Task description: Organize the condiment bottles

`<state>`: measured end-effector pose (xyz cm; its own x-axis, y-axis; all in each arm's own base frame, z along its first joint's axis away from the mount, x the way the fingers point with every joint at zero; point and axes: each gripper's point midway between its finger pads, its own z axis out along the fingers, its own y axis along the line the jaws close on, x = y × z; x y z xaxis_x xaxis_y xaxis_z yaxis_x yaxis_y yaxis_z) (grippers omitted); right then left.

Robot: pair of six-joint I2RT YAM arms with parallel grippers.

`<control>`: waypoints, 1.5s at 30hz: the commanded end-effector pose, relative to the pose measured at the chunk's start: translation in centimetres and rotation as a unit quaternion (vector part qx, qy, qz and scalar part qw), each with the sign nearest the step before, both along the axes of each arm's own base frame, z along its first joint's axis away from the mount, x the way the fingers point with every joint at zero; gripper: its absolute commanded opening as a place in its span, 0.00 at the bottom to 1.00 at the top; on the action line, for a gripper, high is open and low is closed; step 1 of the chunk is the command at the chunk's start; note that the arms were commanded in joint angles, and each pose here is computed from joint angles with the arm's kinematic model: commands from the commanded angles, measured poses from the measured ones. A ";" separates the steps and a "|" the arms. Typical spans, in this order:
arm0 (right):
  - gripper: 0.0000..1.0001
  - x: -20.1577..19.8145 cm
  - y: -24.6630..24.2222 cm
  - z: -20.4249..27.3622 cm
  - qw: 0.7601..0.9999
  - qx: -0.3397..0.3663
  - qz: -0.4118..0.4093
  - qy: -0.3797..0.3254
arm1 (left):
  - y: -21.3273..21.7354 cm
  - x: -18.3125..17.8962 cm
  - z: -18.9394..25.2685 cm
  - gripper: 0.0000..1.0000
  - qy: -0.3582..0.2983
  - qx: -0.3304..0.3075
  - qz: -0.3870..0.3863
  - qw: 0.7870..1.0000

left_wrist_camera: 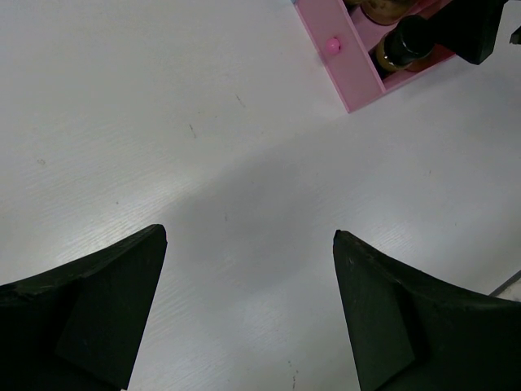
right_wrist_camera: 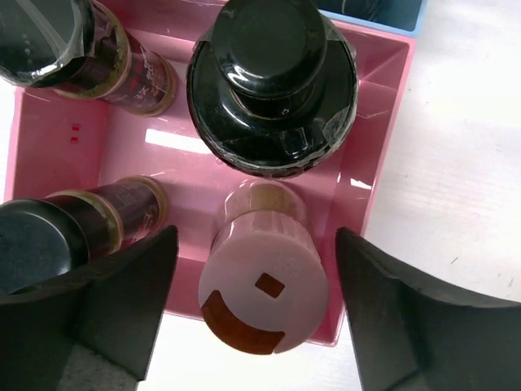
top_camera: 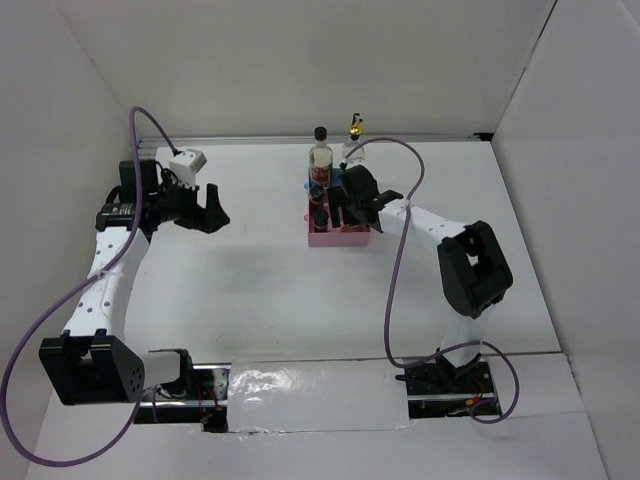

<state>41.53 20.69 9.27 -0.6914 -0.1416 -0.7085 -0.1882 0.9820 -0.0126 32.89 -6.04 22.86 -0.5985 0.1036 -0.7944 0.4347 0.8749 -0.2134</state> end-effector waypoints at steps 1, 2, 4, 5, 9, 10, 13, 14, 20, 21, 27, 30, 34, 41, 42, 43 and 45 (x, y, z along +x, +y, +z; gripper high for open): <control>0.88 0.8 0.2 1.7 0.999 0.017 -0.005 -0.029 | -0.3 -0.2 1.1 0.96 -0.020 -0.010 -0.006 1.000; 0.94 0.8 0.1 2.2 0.999 0.018 -0.005 -0.033 | -0.3 -0.3 1.2 0.96 -0.023 -0.009 -0.007 1.000; 0.98 0.8 -0.1 2.9 0.999 0.022 -0.007 -0.039 | -0.3 -0.2 1.2 0.96 -0.023 -0.010 -0.007 1.000; 1.00 0.8 -0.4 3.7 0.999 0.024 -0.011 -0.045 | -0.4 -0.3 1.3 0.96 -0.024 -0.010 -0.008 1.000; 1.00 0.9 -1.9 7.1 0.996 0.042 -0.023 -0.072 | -0.3 -0.3 1.6 0.96 -0.028 -0.008 -0.009 1.000; 1.00 0.7 -2.3 7.9 0.996 0.044 -0.025 -0.077 | -0.3 -0.3 1.6 0.96 -0.029 -0.007 -0.009 1.000; 1.00 0.2 -5.2 10.7 0.993 0.048 -0.045 -0.095 | -0.2 -0.5 1.9 0.96 -0.035 -0.004 -0.006 0.999; 1.00 0.0 -6.9 12.0 0.991 0.053 -0.061 -0.106 | -0.2 -0.7 2.1 0.96 -0.039 -0.004 -0.007 0.999; 1.00 -4.5 -17.6 9.1 0.971 0.051 -0.230 -0.039 | 0.4 -2.5 -0.3 0.96 -0.028 0.008 -0.007 1.000; 1.00 -5.2 -18.8 8.3 0.965 0.062 -0.254 -0.023 | 0.7 -2.9 -0.4 0.96 -0.036 0.017 -0.005 0.999; 1.00 -9.9 -22.6 4.1 0.930 0.181 -0.318 0.041 | 2.4 -5.5 -3.8 0.98 -0.031 0.068 0.011 0.997; 1.00 -11.4 -22.7 3.0 0.920 0.186 -0.338 0.066 | 2.5 -7.0 -5.7 0.99 -0.019 0.079 0.005 0.997; 1.00 -12.8 -21.7 2.5 0.922 0.182 -0.322 0.114 | 2.8 -7.7 -7.8 0.99 -0.013 0.084 0.022 0.996; 1.00 -15.5 -20.5 2.5 0.928 0.182 -0.298 0.130 | 2.2 -8.4 -8.8 0.99 -0.016 0.069 0.013 0.997; 1.00 -16.1 -20.3 2.3 0.928 0.182 -0.297 0.131 | 2.2 -8.3 -8.7 0.99 -0.018 0.069 0.014 0.997; 1.00 -16.2 -20.3 2.9 0.930 0.186 -0.296 0.114 | 2.0 -8.4 -8.5 0.99 -0.019 0.064 0.008 0.998; 1.00 -16.3 -20.1 3.2 0.930 0.193 -0.294 0.104 | 1.7 -8.3 -8.3 0.99 -0.022 0.061 -0.001 0.998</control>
